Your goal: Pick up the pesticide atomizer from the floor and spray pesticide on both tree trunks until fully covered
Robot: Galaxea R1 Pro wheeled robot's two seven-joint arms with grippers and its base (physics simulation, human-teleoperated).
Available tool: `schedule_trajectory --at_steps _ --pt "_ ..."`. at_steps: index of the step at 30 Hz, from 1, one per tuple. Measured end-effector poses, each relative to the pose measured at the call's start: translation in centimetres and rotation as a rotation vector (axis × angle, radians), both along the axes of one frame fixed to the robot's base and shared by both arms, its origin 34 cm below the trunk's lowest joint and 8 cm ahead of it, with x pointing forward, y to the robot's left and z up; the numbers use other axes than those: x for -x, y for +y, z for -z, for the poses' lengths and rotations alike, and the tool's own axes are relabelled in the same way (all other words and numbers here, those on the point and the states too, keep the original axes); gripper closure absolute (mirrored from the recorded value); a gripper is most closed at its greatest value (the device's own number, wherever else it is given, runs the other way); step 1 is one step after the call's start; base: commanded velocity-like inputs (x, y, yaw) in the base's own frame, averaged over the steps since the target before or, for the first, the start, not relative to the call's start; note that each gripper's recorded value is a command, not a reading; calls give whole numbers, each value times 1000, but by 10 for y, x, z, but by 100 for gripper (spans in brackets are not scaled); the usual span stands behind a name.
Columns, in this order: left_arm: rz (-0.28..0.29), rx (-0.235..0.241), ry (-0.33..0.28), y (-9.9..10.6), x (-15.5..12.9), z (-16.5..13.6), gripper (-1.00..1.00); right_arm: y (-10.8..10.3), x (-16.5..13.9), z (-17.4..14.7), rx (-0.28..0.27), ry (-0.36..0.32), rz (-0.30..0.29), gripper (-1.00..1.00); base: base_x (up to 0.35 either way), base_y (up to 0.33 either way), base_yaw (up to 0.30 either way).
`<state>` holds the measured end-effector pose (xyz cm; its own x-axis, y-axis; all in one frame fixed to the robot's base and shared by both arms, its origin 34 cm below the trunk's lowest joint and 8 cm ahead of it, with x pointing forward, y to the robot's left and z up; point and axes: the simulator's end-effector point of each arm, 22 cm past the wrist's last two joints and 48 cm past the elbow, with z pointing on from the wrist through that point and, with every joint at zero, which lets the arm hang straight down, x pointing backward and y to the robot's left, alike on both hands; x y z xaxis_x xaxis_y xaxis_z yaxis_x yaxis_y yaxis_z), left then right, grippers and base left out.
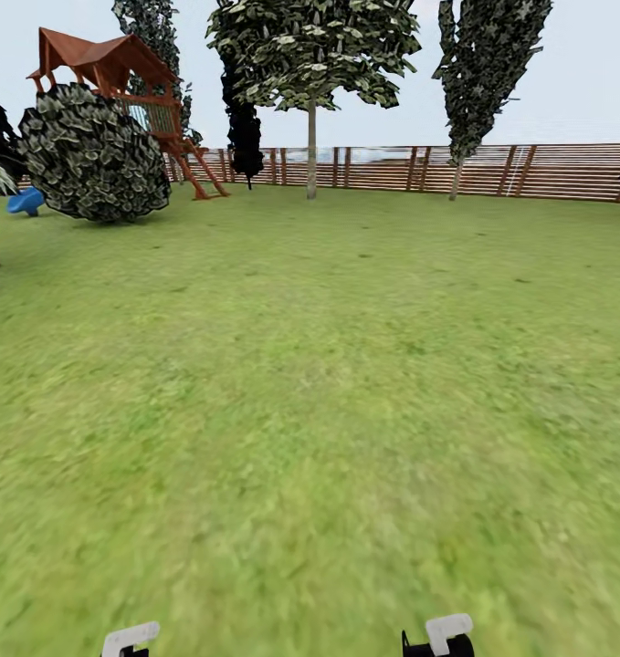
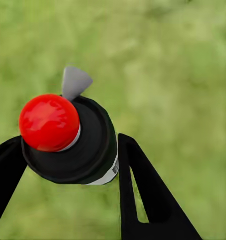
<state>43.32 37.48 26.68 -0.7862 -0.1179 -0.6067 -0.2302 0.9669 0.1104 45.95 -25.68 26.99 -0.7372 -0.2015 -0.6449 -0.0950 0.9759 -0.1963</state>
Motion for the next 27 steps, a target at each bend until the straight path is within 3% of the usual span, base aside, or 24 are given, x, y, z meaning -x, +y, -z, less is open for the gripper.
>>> schedule_trajectory --at_steps 27 --pt "0 0 0 0 0 0 100 0 0 0 0 0 0 -100 340 0 0"
